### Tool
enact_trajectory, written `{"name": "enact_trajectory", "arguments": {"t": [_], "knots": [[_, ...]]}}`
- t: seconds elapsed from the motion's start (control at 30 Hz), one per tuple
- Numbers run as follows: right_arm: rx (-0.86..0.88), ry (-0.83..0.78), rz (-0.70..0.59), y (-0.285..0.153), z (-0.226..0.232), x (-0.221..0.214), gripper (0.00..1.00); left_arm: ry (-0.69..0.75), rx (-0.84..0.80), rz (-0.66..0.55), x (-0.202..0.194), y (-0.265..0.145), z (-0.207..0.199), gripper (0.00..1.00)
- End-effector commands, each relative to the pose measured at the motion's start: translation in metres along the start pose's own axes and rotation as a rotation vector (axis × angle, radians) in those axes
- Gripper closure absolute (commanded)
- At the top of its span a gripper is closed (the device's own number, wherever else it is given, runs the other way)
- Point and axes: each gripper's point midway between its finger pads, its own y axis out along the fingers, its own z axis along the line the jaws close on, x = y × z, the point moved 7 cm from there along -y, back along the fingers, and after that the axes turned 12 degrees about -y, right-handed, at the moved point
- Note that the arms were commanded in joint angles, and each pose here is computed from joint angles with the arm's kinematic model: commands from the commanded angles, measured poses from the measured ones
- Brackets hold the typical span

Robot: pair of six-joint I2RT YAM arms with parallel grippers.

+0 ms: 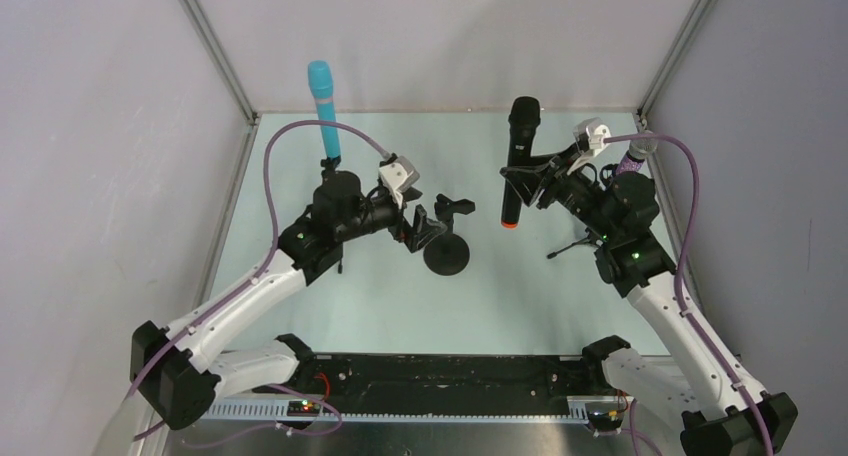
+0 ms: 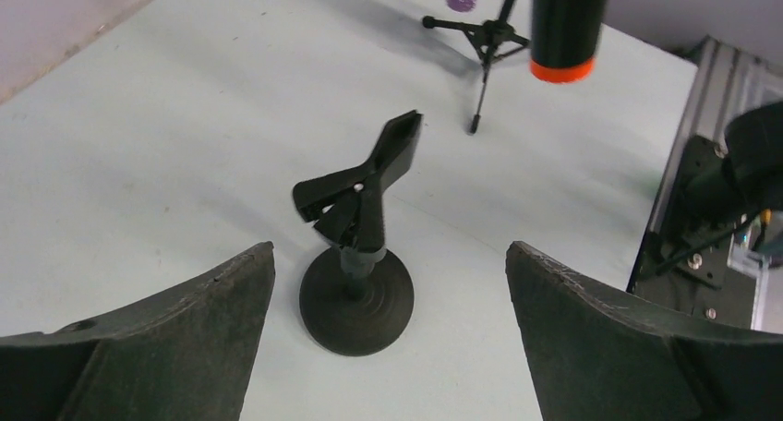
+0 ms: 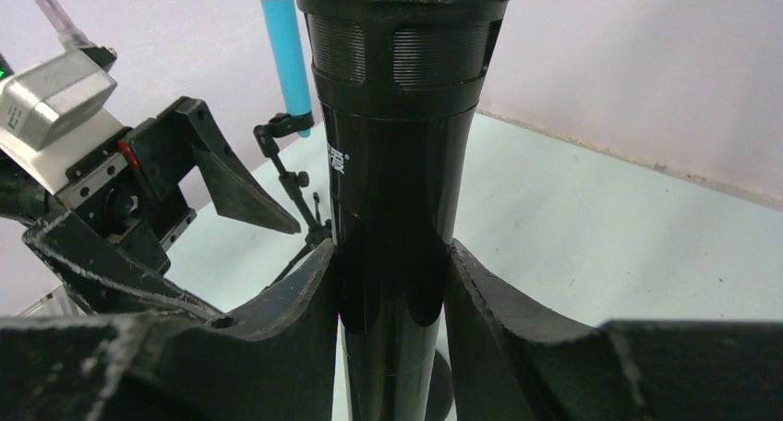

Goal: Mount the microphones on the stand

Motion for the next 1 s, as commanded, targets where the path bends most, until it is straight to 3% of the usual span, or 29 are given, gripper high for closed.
{"name": "enact_trajectory", "arguments": {"t": [0.0,0.37,0.97], "knots": [[0.052,-0.063,-0.135,0.003,0.004,0.029,1.0,0.202,-0.167,-0.026,0.014,0.007,-0.008,0.01],[0.099,-0.078,-0.134,0.012,0.004,0.024,1.0,0.265,-0.154,-0.018,0.006,0.033,0.03,0.0],[0.126,-0.056,-0.124,0.025,-0.002,0.015,1.0,0.347,-0.281,-0.003,-0.003,0.049,0.06,0.02]]}}
